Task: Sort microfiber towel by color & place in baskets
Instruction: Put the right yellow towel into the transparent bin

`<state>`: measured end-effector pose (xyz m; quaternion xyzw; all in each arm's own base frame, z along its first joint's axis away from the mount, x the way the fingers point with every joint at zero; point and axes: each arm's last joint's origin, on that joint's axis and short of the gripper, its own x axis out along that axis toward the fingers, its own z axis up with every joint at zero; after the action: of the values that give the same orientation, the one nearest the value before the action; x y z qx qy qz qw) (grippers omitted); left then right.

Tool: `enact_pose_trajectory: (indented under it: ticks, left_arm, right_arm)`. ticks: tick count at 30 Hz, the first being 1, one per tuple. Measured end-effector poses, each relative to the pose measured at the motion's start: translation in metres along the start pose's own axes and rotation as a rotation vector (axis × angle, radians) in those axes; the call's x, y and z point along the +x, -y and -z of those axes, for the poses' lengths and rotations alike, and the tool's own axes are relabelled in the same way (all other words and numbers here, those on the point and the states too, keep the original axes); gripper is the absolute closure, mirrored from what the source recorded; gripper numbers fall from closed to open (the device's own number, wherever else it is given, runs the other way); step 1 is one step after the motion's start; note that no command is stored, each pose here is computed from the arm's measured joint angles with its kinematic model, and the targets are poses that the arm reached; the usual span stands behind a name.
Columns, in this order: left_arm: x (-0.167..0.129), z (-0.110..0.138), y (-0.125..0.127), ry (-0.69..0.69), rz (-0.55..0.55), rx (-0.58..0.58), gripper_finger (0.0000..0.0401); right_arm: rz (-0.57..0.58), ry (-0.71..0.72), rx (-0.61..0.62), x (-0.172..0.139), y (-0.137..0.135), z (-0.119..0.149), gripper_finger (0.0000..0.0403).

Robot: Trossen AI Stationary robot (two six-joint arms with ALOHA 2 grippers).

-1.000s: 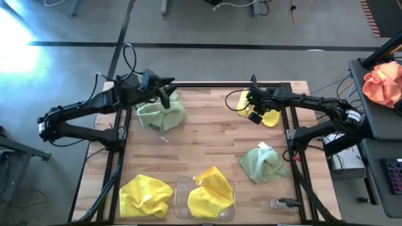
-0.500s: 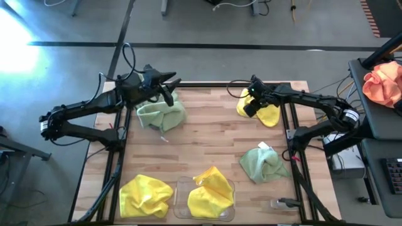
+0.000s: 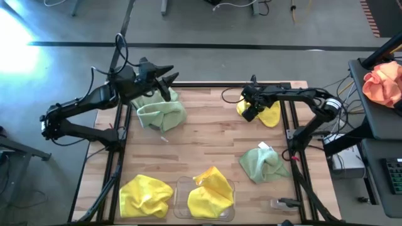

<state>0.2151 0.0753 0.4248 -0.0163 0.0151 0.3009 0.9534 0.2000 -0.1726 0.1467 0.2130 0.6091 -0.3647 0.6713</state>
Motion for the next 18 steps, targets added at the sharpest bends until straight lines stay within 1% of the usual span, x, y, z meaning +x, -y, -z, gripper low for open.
enact_pose_trajectory:
  ticks: [3,8,13,18]
  left_arm:
    - [0.003,-0.007,0.001,-0.035,0.002,0.011,0.0239]
    - [0.014,-0.015,0.006,-0.078,0.009,0.050,0.0239]
    - [0.034,-0.015,0.016,-0.106,0.034,0.167,0.0239]
    - [0.050,-0.014,0.022,-0.142,0.039,0.238,0.0239]
  right_arm:
    - [0.007,-0.029,-0.032,0.009,-0.002,-0.001,0.0278]
    - [0.009,-0.075,-0.049,0.020,-0.004,-0.001,0.0278]
    - [0.009,-0.093,-0.052,0.026,-0.005,0.000,0.0278]
    - [0.004,-0.091,-0.040,0.026,-0.005,0.000,0.0287]
